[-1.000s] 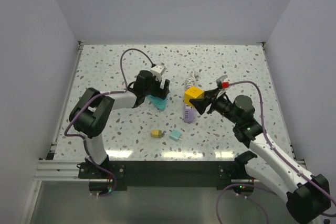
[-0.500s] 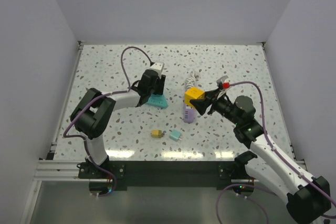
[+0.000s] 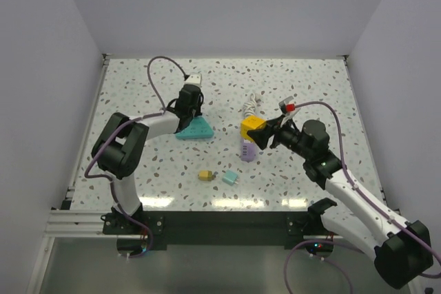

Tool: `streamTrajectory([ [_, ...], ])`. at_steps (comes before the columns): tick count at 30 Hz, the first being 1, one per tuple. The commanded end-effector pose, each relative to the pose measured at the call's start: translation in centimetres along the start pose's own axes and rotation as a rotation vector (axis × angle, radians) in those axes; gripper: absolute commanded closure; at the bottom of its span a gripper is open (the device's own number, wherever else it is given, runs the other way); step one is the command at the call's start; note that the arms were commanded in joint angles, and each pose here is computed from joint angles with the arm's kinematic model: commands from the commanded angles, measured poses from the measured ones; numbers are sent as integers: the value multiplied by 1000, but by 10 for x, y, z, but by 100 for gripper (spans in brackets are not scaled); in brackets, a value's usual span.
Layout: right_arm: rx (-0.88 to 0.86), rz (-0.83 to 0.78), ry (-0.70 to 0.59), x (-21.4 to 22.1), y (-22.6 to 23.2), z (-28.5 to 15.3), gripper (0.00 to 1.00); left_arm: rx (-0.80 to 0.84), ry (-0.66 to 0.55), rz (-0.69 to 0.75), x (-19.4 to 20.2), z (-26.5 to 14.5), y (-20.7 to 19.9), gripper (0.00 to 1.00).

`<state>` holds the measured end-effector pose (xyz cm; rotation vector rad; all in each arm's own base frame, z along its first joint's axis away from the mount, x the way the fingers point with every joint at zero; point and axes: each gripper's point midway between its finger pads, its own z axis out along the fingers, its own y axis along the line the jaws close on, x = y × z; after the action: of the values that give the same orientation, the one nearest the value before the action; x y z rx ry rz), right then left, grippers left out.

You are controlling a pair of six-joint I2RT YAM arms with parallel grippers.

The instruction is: Insert the plug

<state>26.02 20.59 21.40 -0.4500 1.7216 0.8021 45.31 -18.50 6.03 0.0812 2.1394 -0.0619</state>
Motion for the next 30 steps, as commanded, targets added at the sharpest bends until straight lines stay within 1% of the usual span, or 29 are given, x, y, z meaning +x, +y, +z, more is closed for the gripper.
streamTrajectory([
  [1,-2,-22,-50,-28,2,5,100,-63,70,-2,21,-2,20,66],
  [2,-2,-21,-49,-28,2,5,100,-48,51,-9,17,-5,18,53],
  [3,0,-22,-47,-27,2,6,100,-38,34,-17,16,-10,17,34],
  [5,0,-21,-45,-27,2,6,100,-39,-16,-45,11,-25,24,27],
  [6,0,-21,-45,-27,1,6,100,-53,-30,-59,10,-30,28,19],
  [8,-1,-19,-45,-26,1,6,100,-32,-65,-77,8,-44,29,16],
  [11,-5,-18,-39,-25,1,8,100,23,-85,-89,11,-60,27,12],
  [12,-11,-19,-39,-24,2,8,100,40,-85,-91,13,-64,25,8],
  [14,-15,-20,-37,-24,3,9,100,53,-106,-105,14,-75,28,4],
  [15,-19,-20,-40,-25,3,9,100,71,-133,-115,7,-83,27,0],
  [16,-17,-19,-39,-24,3,9,100,83,-149,-116,10,-87,27,0],
  [19,-28,-17,-38,-24,5,10,100,135,-214,-125,0,-103,24,0],
  [21,-28,-15,-31,-22,4,10,100,168,-217,-129,-3,-113,20,0],
  [24,-24,-17,-34,-23,4,9,100,219,-218,-112,5,-127,10,0],
  [25,-25,-17,-37,-23,4,9,100,220,-186,-103,17,-130,10,0],
  [27,-28,-18,-39,-24,5,9,100,242,-181,-94,20,-138,5,0],
  [29,-34,-17,-36,-24,6,9,100,252,-152,-70,32,-143,4,0],
  [30,-35,-15,-35,-23,6,10,100,226,-145,-64,37,-147,9,0],
])
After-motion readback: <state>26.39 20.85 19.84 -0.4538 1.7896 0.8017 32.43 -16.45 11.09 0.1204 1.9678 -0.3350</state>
